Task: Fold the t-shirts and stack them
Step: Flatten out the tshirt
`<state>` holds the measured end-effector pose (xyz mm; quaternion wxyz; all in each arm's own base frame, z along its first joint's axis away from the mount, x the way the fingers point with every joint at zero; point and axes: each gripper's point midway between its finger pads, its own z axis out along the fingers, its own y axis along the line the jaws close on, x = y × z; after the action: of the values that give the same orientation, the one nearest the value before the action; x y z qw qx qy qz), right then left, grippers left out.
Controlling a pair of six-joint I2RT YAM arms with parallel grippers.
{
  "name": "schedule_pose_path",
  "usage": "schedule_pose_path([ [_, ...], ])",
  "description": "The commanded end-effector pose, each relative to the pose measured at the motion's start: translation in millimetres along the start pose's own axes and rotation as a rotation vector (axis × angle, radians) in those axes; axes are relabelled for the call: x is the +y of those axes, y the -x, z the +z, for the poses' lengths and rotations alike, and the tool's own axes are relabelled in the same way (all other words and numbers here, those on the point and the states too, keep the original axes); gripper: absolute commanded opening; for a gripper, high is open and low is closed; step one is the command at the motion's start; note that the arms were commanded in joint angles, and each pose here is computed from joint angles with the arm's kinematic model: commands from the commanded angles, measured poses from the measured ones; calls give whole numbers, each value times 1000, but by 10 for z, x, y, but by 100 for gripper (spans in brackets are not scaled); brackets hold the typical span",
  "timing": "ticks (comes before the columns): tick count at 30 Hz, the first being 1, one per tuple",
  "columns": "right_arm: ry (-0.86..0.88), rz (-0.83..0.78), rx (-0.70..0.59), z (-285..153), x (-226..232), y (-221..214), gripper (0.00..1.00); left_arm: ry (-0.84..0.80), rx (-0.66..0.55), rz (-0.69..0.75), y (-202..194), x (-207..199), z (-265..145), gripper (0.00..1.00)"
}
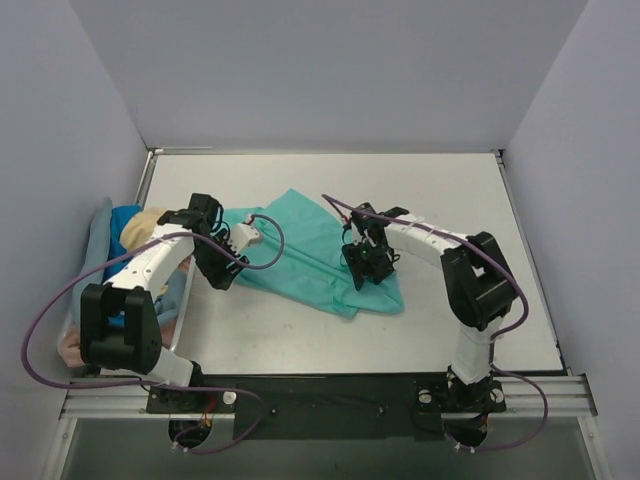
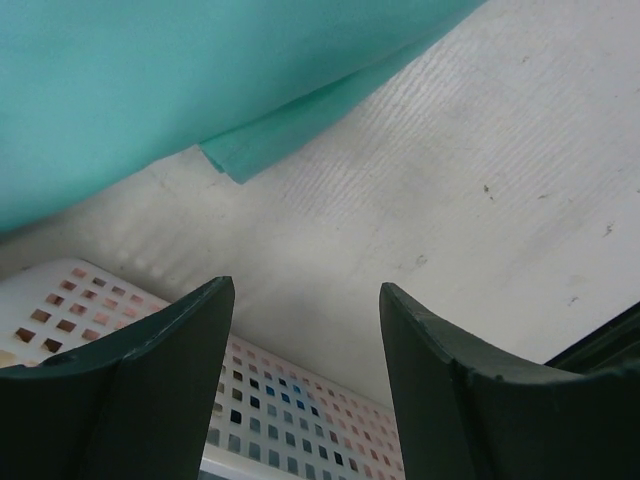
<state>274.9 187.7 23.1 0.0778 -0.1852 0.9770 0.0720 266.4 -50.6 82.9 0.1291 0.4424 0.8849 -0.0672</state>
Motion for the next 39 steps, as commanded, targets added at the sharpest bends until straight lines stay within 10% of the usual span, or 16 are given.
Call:
schedule_pose_path([
  [1,-32,-91,29,98,117,52,50,39,-43,71,170,200,83,70],
  [7,-142,-72,13,50,-80,-13,0,10,-70,217,320,187,221,71],
  [14,-58,-103,-110,-355,100,131,0,-50,-178,527,386,19,307,72],
  [28,-7,-101,-128,-465,190,154,0,-118,-116,666,316,65,659,66],
  [32,-9,-90,-149,-531,171,169,0,-75,-113,654,336,153,744,44],
  [33,-10,-88,-160,-564,171,179,0,-70,-114,650,352,166,729,9],
  [34,-13,-72,-174,-599,139,206,0,-61,-110,625,361,187,701,0],
  [39,-6,24,-275,-924,-22,333,0,22,-118,548,450,295,355,0],
])
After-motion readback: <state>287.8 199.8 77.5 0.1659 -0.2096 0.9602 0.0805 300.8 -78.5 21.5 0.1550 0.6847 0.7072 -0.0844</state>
